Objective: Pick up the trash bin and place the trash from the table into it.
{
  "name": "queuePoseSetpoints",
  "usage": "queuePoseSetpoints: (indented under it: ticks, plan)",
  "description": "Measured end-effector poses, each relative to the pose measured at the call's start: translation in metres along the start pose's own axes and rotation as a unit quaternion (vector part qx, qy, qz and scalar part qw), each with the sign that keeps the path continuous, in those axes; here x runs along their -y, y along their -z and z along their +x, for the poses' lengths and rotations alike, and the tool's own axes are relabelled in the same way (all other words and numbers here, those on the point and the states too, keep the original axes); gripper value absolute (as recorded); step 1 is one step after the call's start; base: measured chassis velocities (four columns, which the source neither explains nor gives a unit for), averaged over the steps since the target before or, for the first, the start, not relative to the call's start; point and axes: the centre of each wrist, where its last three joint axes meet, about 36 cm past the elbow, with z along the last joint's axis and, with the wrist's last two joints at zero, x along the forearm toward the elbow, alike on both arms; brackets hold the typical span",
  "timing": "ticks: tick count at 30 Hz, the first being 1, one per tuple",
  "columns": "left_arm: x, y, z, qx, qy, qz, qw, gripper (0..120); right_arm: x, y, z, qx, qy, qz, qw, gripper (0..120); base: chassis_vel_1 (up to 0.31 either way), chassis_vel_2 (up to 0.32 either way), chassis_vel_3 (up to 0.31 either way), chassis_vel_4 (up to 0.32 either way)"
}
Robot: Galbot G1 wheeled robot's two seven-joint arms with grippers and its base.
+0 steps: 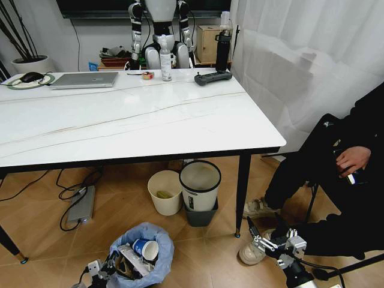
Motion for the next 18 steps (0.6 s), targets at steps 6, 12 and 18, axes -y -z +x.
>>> queuePoseSetpoints:
  ticks: [6,12,18]
  plan:
    - [-0.004,-0.003,0.001,-0.001,0.003,0.002,1.0000,22,0.000,0.000,0.000,0.000,0.000,0.000,1.000,100,0.000,0.000,0.000,0.000]
    - [-0.007,-0.004,0.003,0.002,0.004,0.002,1.0000,31,0.000,0.000,0.000,0.000,0.000,0.000,1.000,100,0.000,0.000,0.000,0.000]
    - [-0.013,0.004,0.022,0.007,0.003,-0.006,1.0000,57,0.000,0.000,0.000,0.000,0.000,0.000,1.000,100,0.000,0.000,0.000,0.000]
